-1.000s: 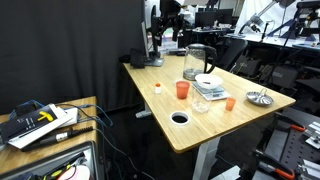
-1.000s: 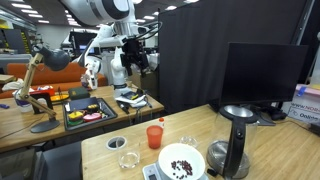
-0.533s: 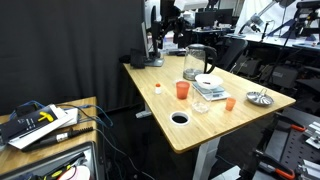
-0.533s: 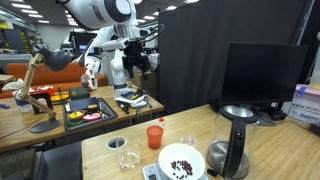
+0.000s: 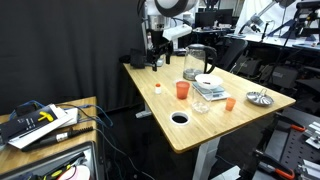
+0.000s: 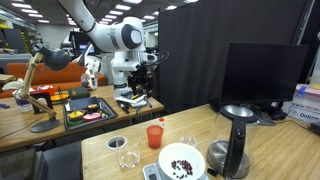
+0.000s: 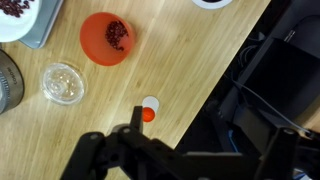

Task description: Move the seasoning bottle to the right

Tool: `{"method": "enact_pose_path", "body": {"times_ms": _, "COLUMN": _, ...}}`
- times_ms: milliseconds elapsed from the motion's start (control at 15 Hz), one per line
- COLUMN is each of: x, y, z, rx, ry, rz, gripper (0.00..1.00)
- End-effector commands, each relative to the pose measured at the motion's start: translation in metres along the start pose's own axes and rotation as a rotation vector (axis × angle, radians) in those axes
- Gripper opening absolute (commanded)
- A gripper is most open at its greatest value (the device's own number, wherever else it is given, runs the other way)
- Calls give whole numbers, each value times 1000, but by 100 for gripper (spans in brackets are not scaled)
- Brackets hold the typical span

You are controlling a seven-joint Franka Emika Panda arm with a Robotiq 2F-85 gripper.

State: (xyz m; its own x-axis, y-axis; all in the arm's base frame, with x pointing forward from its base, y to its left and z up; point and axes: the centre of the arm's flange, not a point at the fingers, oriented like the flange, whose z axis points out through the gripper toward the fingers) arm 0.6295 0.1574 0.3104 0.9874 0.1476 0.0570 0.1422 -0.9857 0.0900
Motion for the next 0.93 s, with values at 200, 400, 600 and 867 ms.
{"method": "enact_pose_path", "body": {"times_ms": 200, "x": 63, "y": 1, "z": 57, "rx": 64, "ry": -119, "rz": -11, "gripper": 100}}
{"method": "enact_pose_path", "body": {"times_ms": 400, "x": 79, "y": 16, "z": 87, "rx": 48, "ry": -159, "rz": 23, "gripper": 100}}
{"method": "enact_pose_path", "body": {"times_ms": 600, "x": 97, "y": 31, "z": 111, "rx": 45, "ry": -192, "rz": 57, "gripper": 100}}
{"method": "enact_pose_path", "body": {"times_ms": 867, "x": 114, "y": 40, "z": 130, "rx": 43, "ry": -226, "rz": 85, "gripper": 100}}
